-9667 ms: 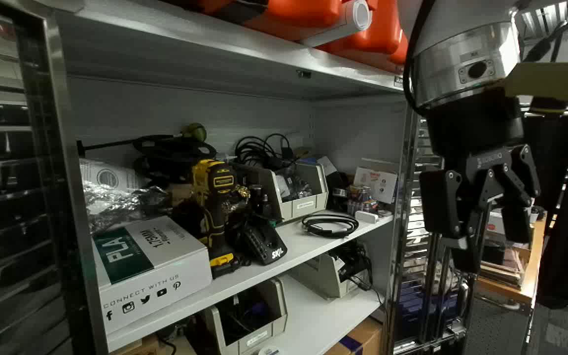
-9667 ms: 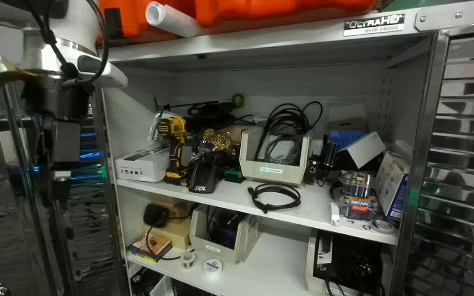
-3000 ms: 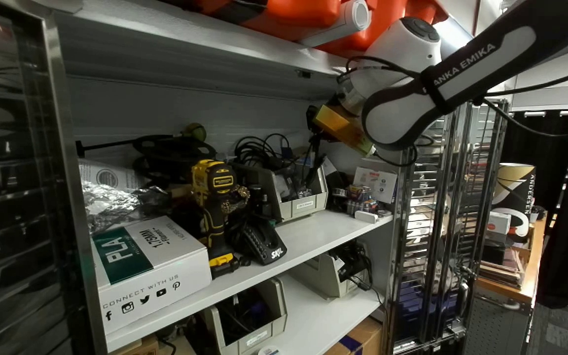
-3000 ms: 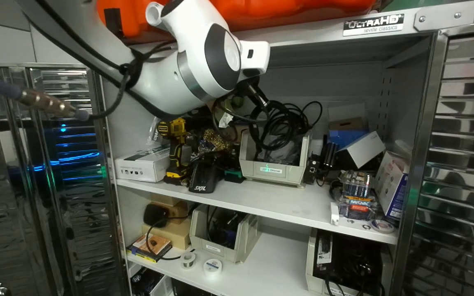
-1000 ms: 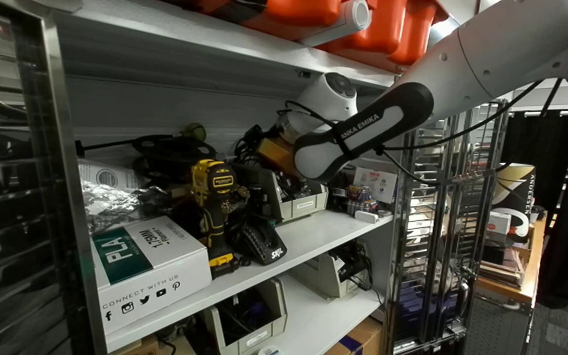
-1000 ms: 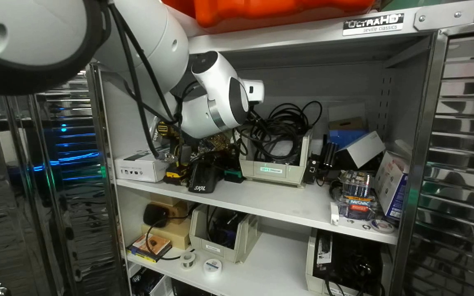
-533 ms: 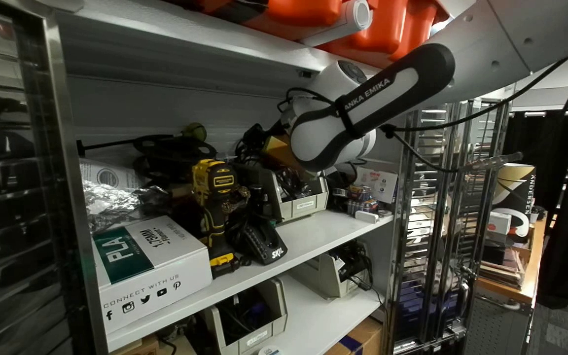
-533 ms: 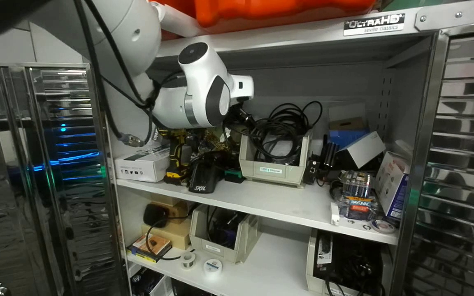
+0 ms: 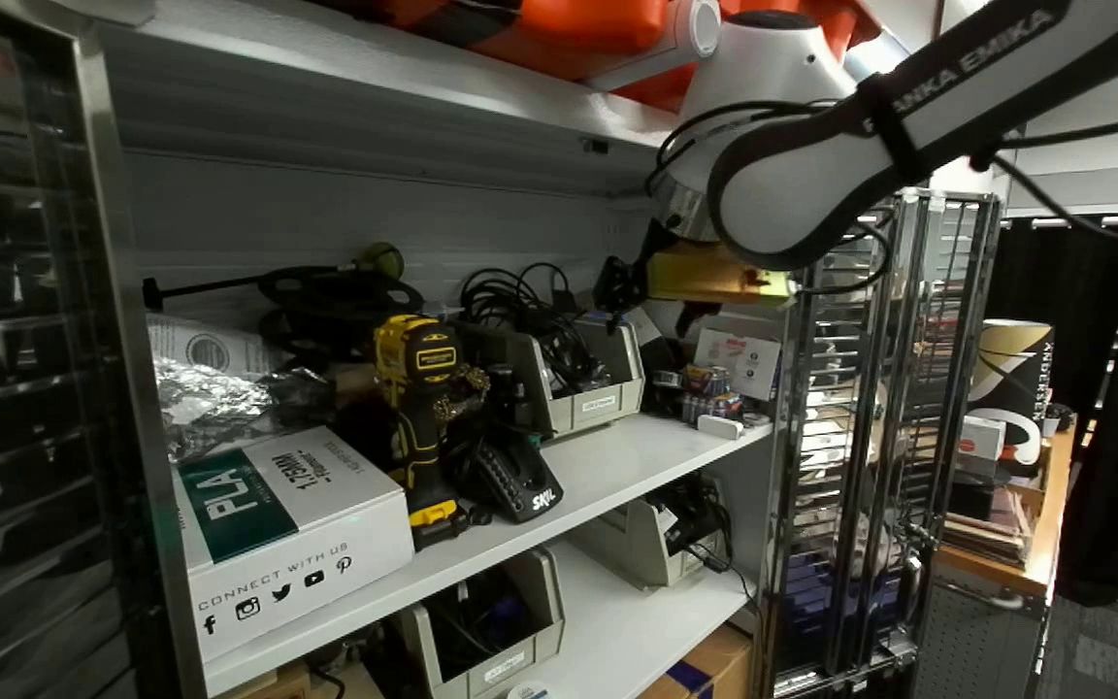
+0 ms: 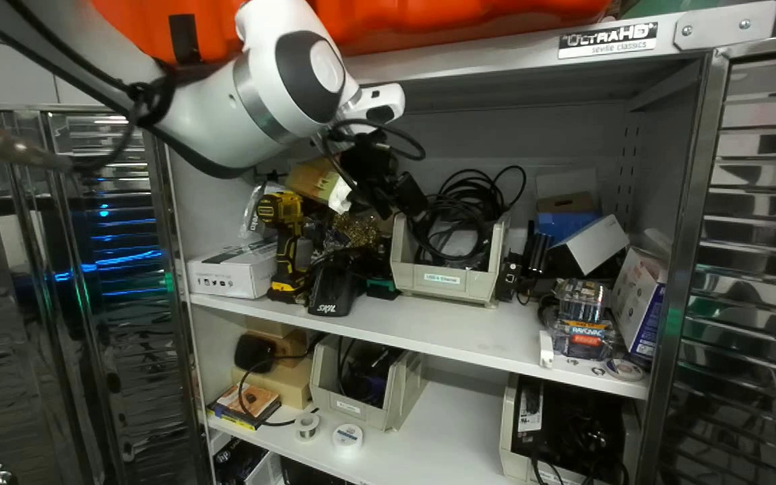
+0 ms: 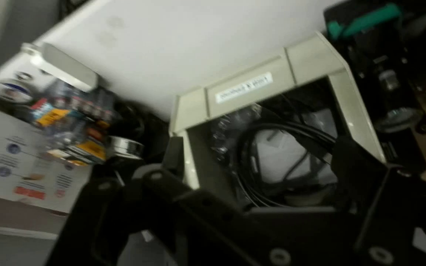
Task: Pick up the black cable and put it in the tool box
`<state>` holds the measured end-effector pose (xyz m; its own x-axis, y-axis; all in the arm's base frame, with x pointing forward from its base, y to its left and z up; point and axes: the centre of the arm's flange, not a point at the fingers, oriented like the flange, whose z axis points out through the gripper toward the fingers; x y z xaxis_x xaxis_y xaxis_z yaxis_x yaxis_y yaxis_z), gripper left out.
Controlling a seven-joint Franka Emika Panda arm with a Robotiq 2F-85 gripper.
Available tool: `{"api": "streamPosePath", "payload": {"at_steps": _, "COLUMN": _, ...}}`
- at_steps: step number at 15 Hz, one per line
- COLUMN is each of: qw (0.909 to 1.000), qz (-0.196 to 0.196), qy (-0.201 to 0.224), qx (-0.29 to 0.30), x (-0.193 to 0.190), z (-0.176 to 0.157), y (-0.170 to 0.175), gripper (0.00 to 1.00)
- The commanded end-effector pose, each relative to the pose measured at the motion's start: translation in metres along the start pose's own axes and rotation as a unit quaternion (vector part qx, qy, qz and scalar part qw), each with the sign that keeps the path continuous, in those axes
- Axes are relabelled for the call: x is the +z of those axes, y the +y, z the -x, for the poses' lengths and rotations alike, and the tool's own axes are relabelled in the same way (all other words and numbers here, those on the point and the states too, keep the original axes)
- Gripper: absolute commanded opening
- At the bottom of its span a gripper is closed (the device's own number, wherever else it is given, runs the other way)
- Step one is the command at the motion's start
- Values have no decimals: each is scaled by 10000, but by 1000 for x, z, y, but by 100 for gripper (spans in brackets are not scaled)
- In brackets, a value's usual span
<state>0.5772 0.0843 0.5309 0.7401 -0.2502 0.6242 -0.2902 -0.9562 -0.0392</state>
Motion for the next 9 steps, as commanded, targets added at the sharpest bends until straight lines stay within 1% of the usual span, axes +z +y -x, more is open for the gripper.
{"api": "streamPosePath", "payload": {"at_steps": 1, "qw": 9942, "qz": 527, "qy": -898, "qx": -273, "x": -54, "z": 44, "y": 28, "gripper": 100}}
{"api": "streamPosePath", "payload": {"at_steps": 3, "qw": 9848, "qz": 539, "qy": -1603, "qx": -386, "x": -68, "z": 65, "y": 40, "gripper": 100}}
{"api": "streamPosePath", "payload": {"at_steps": 5, "qw": 9707, "qz": 441, "qy": -2301, "qx": -538, "x": -83, "z": 84, "y": 47, "gripper": 100}}
{"api": "streamPosePath", "payload": {"at_steps": 7, "qw": 9527, "qz": 287, "qy": -2932, "qx": -748, "x": -99, "z": 102, "y": 55, "gripper": 100}}
{"api": "streamPosePath", "payload": {"at_steps": 9, "qw": 9299, "qz": 147, "qy": -3559, "qx": -919, "x": -118, "z": 116, "y": 63, "gripper": 100}}
